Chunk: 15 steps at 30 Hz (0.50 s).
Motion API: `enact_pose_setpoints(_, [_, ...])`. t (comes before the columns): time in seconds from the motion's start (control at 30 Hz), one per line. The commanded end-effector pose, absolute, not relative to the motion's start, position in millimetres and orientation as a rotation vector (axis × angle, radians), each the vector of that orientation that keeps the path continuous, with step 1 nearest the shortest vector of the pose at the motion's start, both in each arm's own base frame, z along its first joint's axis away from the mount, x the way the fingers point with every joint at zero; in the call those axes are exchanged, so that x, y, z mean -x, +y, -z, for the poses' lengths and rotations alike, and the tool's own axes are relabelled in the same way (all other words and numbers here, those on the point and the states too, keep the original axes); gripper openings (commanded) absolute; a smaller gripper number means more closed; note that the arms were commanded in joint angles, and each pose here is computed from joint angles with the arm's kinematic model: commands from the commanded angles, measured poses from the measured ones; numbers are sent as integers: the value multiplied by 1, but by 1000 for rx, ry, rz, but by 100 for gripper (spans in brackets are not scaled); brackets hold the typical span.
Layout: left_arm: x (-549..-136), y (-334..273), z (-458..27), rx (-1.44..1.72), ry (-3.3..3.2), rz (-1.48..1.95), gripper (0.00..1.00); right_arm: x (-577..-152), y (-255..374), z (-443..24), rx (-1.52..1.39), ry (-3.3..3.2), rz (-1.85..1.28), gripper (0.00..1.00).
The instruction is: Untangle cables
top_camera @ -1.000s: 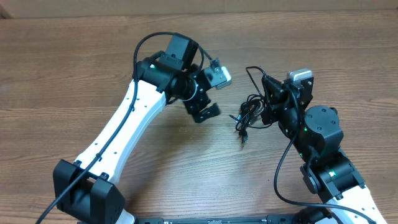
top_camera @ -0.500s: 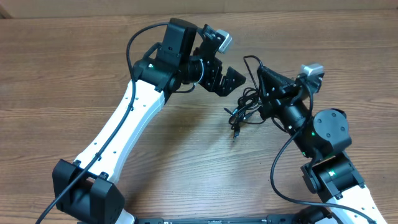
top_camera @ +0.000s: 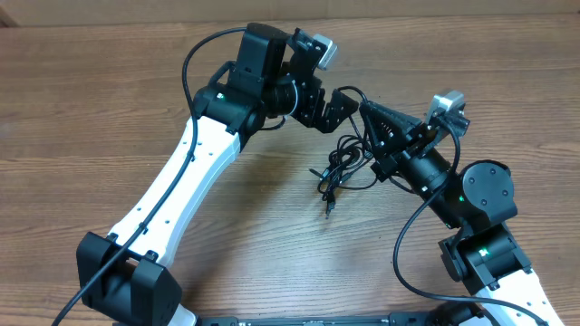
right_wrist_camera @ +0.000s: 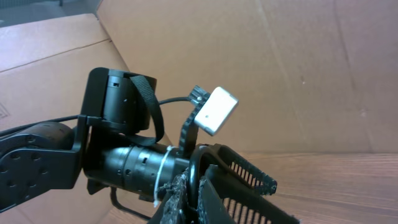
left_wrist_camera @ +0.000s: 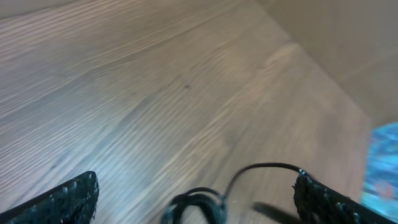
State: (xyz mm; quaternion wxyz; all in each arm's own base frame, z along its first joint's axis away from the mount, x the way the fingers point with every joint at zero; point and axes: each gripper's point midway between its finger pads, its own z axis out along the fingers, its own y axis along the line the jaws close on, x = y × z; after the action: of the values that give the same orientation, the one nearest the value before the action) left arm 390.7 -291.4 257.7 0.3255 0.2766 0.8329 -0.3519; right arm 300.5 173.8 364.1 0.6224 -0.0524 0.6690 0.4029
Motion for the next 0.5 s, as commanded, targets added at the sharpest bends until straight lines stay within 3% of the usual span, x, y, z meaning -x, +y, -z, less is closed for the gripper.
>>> enact_pose_setpoints(0.0, [-415, -263, -239, -592, 2271, 680, 99, -291, 176, -388, 132, 1475, -970, 4])
enact_pose_setpoints(0.23, [-439, -190, -215, -376, 2377, 174, 100, -290, 176, -389, 134, 1470, -972, 4])
enact_pose_setpoints(0.47, [-444, -156, -210, -296, 2413, 48, 99, -291, 176, -388, 134, 1475, -971, 4])
